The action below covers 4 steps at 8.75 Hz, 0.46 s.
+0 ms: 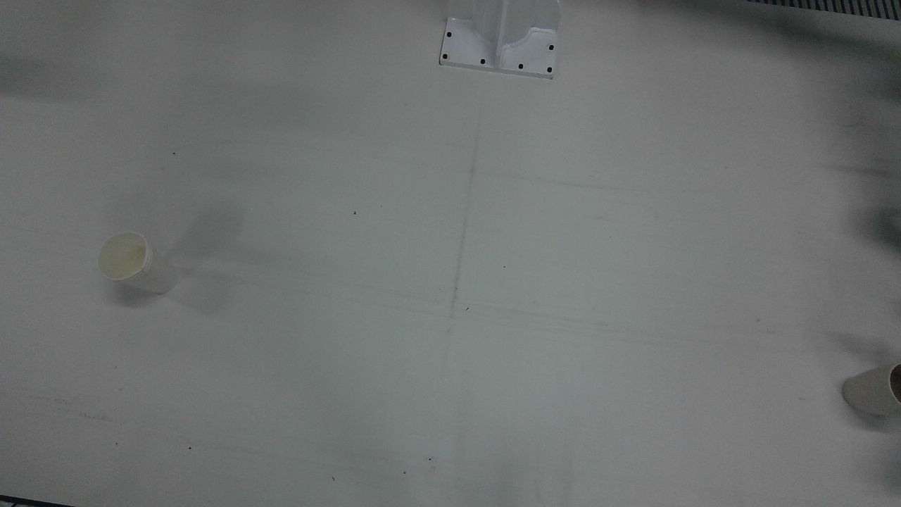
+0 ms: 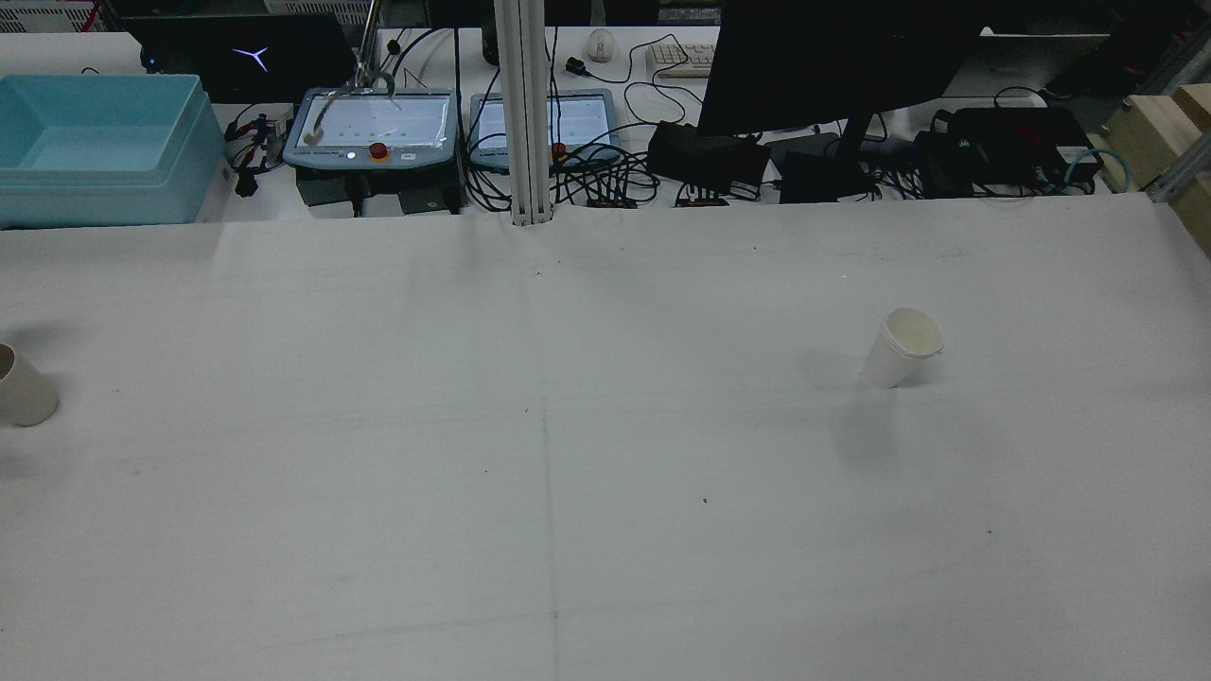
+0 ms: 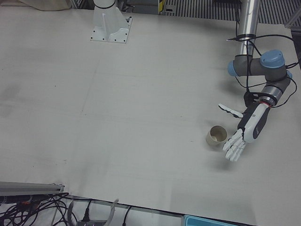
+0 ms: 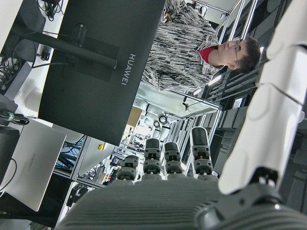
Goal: Pour water
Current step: 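Close the left hand around the white paper cup near it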
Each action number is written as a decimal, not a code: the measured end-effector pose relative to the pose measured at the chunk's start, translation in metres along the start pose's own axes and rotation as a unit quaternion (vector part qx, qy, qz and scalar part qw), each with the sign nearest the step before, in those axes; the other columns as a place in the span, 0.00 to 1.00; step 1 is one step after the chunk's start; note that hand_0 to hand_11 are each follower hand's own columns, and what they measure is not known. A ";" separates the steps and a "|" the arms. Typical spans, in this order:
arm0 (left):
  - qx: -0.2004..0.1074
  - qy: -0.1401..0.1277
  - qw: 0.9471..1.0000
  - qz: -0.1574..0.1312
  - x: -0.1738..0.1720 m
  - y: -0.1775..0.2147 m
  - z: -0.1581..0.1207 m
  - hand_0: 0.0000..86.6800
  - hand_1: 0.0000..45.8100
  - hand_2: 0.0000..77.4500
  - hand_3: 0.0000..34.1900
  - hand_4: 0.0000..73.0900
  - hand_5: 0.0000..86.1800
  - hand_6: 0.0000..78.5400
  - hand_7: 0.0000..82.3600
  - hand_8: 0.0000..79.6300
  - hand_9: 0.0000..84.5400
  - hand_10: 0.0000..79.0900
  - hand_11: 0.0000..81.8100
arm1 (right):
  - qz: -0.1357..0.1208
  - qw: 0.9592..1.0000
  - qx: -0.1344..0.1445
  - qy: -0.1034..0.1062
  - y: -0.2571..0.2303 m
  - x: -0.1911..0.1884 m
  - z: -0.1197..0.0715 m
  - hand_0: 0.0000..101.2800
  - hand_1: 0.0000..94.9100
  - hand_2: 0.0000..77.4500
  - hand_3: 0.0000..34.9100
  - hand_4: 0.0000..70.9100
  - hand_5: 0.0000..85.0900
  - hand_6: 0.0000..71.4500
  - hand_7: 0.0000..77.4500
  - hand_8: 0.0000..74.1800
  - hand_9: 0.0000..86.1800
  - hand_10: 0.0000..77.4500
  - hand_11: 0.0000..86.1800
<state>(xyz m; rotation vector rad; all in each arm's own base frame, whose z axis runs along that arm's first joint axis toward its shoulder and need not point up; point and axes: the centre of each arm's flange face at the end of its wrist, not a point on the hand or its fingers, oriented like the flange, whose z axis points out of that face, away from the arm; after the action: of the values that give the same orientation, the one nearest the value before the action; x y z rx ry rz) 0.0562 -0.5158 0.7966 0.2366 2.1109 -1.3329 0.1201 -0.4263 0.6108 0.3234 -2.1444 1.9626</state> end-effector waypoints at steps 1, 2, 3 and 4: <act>0.002 -0.001 1.000 0.005 -0.005 -0.003 -0.002 0.56 0.19 0.03 0.39 0.17 0.01 0.03 0.07 0.03 0.05 0.01 0.04 | 0.000 1.000 0.000 0.000 0.000 0.000 0.000 0.51 0.18 0.04 0.00 0.08 0.36 0.11 0.22 0.14 0.20 0.08 0.12; 0.007 0.001 1.000 0.008 -0.010 -0.008 -0.003 0.56 0.19 0.03 0.39 0.15 0.01 0.03 0.07 0.03 0.05 0.01 0.04 | 0.000 1.000 0.000 0.000 0.000 0.000 0.000 0.51 0.18 0.04 0.00 0.08 0.36 0.11 0.22 0.14 0.22 0.07 0.12; 0.010 0.003 1.000 0.010 -0.012 -0.011 -0.002 0.56 0.19 0.03 0.42 0.15 0.01 0.03 0.07 0.03 0.05 0.01 0.04 | 0.000 1.000 0.000 0.000 0.000 0.000 0.001 0.51 0.18 0.04 0.00 0.08 0.36 0.11 0.22 0.14 0.22 0.07 0.12; 0.013 0.005 1.000 0.012 -0.014 -0.013 -0.001 0.56 0.19 0.03 0.42 0.15 0.01 0.03 0.07 0.03 0.05 0.01 0.04 | 0.000 1.000 0.000 0.000 0.001 0.000 0.001 0.52 0.18 0.04 0.00 0.08 0.36 0.11 0.22 0.14 0.22 0.07 0.12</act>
<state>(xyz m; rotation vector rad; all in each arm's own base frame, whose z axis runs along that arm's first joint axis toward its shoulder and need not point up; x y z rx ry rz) 0.0610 -0.5189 0.8153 0.2788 2.0933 -1.3474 0.1197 -0.4270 0.6103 0.3225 -2.1459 1.9620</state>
